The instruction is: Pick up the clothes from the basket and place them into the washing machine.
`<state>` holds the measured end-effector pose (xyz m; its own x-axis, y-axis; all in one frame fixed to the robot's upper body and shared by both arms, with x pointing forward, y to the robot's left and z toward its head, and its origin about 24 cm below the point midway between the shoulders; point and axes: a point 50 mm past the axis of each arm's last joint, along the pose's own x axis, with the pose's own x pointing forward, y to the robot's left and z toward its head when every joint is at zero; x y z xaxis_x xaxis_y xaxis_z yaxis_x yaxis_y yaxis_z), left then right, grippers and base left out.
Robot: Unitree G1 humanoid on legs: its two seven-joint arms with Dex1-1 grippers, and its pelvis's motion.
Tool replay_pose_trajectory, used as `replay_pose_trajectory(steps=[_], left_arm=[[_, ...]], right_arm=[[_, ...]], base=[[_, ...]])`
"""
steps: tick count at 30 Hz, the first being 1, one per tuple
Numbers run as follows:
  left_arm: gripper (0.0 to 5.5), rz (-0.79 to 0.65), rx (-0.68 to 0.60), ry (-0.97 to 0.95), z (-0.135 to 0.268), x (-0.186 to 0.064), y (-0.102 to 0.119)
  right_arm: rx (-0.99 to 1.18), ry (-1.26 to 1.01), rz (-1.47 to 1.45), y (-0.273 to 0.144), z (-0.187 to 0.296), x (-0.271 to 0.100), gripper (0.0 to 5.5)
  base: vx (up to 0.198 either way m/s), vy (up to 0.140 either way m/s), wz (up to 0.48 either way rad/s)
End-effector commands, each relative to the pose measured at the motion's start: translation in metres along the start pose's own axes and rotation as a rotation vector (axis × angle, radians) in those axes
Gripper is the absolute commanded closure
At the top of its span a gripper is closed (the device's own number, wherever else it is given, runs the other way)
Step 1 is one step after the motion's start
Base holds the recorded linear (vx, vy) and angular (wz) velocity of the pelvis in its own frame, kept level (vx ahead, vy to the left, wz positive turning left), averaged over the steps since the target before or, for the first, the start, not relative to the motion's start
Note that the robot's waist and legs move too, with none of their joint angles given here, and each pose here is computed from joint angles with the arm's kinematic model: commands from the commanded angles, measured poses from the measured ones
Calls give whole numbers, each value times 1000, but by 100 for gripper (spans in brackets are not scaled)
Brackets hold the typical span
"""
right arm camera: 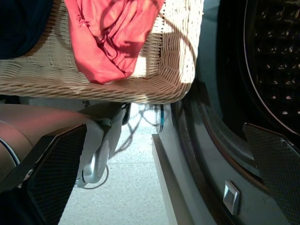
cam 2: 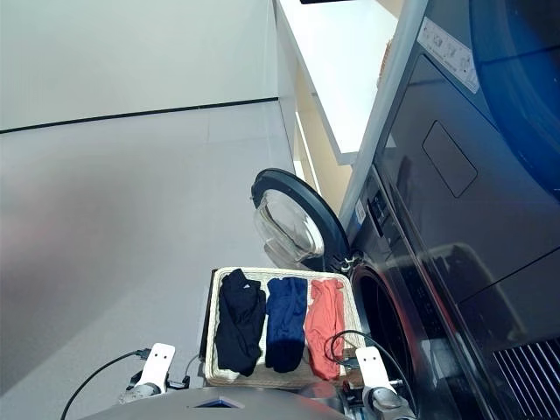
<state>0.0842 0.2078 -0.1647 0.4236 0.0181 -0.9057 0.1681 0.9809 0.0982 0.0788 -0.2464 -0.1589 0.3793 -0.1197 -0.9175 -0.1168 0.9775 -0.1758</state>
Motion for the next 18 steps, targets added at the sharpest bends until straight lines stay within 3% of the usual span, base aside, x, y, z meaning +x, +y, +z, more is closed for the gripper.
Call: replay_pose_trajectory(steps=[1, 12, 18], left_arm=[[0, 21, 47, -71, 32, 6, 17], [0, 46, -45, -128, 40, 6, 16], [0, 19, -114, -384, 100, 4, 4]], right_arm=[[-35, -29, 9, 0, 20, 5, 0], [74, -76, -32, -1, 27, 6, 0], [37, -242, -31, 5, 65, 6, 0]], base=[[0, 0, 0], [0, 0, 0], [0, 0, 0]])
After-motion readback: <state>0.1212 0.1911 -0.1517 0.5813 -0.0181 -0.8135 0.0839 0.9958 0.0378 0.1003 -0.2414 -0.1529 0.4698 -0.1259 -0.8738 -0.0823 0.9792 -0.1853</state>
